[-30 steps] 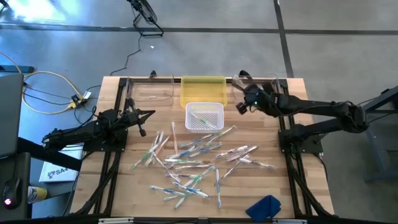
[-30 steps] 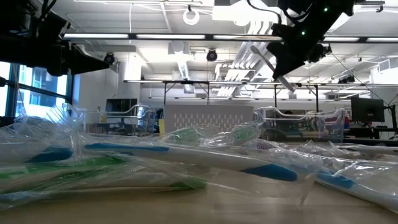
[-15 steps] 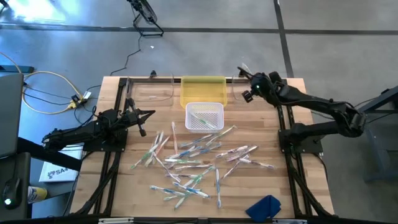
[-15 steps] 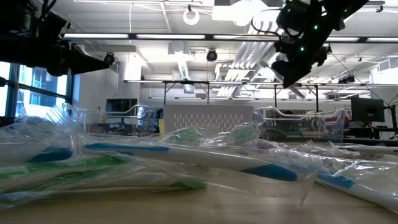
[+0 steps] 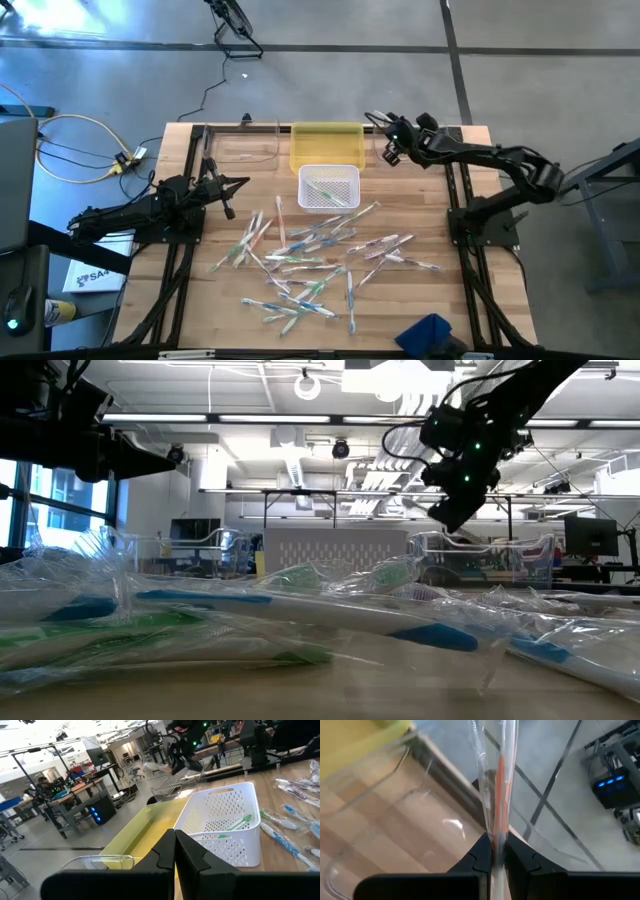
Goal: Pick & Place Toothbrushes
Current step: Put the orange toothbrush into the right transparent bin, then put the purple toothbrush into the yellow bin
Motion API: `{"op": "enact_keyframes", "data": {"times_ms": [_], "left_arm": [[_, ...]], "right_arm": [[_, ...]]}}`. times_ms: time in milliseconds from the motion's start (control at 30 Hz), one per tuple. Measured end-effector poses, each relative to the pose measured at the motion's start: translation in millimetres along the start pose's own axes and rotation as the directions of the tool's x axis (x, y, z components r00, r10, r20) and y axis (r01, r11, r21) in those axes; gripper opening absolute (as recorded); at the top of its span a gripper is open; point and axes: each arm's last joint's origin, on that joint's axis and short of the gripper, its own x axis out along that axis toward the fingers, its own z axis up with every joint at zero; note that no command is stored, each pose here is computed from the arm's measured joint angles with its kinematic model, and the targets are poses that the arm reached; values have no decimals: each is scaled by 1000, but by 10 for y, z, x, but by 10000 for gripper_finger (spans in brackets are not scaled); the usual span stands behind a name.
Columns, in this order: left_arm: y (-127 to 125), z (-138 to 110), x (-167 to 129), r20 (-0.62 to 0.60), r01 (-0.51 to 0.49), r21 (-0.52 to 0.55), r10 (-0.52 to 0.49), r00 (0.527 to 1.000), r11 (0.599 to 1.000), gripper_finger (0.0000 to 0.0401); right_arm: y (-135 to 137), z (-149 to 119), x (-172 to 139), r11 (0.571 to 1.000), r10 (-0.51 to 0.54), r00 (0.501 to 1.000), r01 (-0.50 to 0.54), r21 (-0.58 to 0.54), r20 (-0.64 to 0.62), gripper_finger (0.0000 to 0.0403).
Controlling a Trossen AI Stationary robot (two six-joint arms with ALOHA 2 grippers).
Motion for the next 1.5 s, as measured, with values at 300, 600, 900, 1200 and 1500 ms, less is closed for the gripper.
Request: {"op": "enact_keyframes", "data": {"times_ms": [300,600,900,1200,1500], "left_arm": [[0,0,0,0,0,0,0,1000,1000,0],[0,0,0,0,0,0,0,1000,1000,0],[0,-1,0,-1,0,0,0,1000,1000,0],[0,-1,0,-1,0,0,0,1000,1000,0],[0,-1,0,-1,0,0,0,1000,1000,0]], "right_arm": [[73,-54,121,999,7,998,-10,-51,-61,22],[75,-57,131,997,64,996,-66,-32,-63,49],[79,-56,130,997,75,995,-77,-27,-61,123],[-9,-23,8,997,74,997,-74,-19,-17,120],[-178,54,-398,968,229,960,-242,71,161,76]]}}
